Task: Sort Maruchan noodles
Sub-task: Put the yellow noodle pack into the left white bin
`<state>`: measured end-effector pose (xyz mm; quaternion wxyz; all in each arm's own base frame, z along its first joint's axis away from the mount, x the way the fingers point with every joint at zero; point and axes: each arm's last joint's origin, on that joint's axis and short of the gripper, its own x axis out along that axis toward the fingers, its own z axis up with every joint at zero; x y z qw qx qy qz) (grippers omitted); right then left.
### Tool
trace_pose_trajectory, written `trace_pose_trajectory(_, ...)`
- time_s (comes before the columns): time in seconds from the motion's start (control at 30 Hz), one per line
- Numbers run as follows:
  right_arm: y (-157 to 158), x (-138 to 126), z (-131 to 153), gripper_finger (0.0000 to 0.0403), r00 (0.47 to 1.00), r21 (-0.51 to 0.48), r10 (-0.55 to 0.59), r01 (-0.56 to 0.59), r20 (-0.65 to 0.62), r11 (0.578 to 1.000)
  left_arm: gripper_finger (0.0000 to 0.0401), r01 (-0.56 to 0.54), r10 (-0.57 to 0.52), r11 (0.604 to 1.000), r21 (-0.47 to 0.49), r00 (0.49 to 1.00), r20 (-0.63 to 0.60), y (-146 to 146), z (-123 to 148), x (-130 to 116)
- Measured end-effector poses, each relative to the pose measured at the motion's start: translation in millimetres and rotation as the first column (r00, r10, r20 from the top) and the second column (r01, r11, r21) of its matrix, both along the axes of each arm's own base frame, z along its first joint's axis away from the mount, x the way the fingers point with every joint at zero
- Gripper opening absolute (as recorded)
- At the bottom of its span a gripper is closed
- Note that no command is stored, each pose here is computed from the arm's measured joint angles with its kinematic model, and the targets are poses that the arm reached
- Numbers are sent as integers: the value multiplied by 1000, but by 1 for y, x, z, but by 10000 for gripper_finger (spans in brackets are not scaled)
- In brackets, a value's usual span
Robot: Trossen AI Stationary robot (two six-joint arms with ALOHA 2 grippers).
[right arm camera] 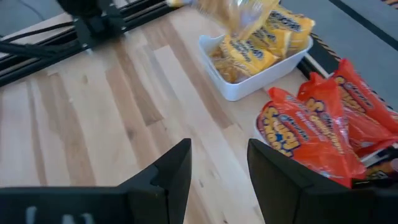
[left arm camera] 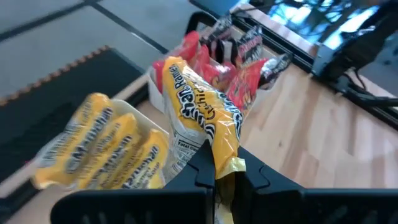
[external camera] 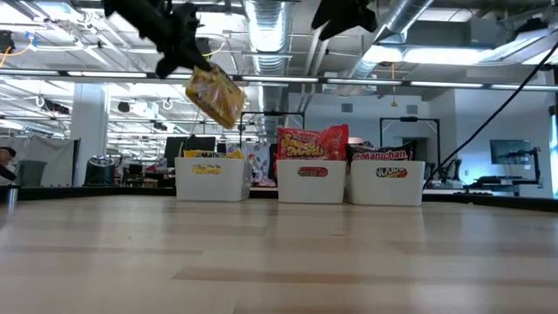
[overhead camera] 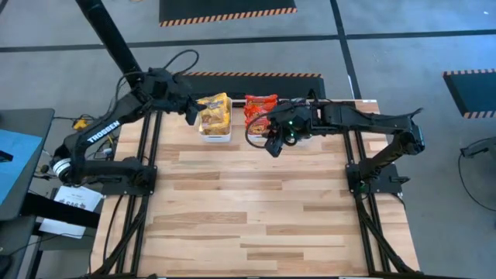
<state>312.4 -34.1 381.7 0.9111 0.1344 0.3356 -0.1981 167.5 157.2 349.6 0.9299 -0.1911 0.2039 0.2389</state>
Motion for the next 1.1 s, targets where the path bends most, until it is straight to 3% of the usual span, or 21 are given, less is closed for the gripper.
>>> trace_pose_trajectory(0.2,-14,-2,0,180,998,23,-67,66,8,998,0,30,-26,999,-32,994,107,16,-51,-3)
trace_pose_trajectory(0.37,-22,-3,0,179,995,37,-103,103,13,994,0,3,0,1000,-21,993,115,20,-80,-10)
trace_pose_trajectory(0.77,-30,-5,0,179,991,39,-133,132,13,990,0,8,-8,1000,-20,999,35,36,-120,-2)
trace_pose_trajectory(1.1,-30,-5,0,179,991,39,-132,131,13,991,22,-53,56,991,-124,998,24,54,-140,-1)
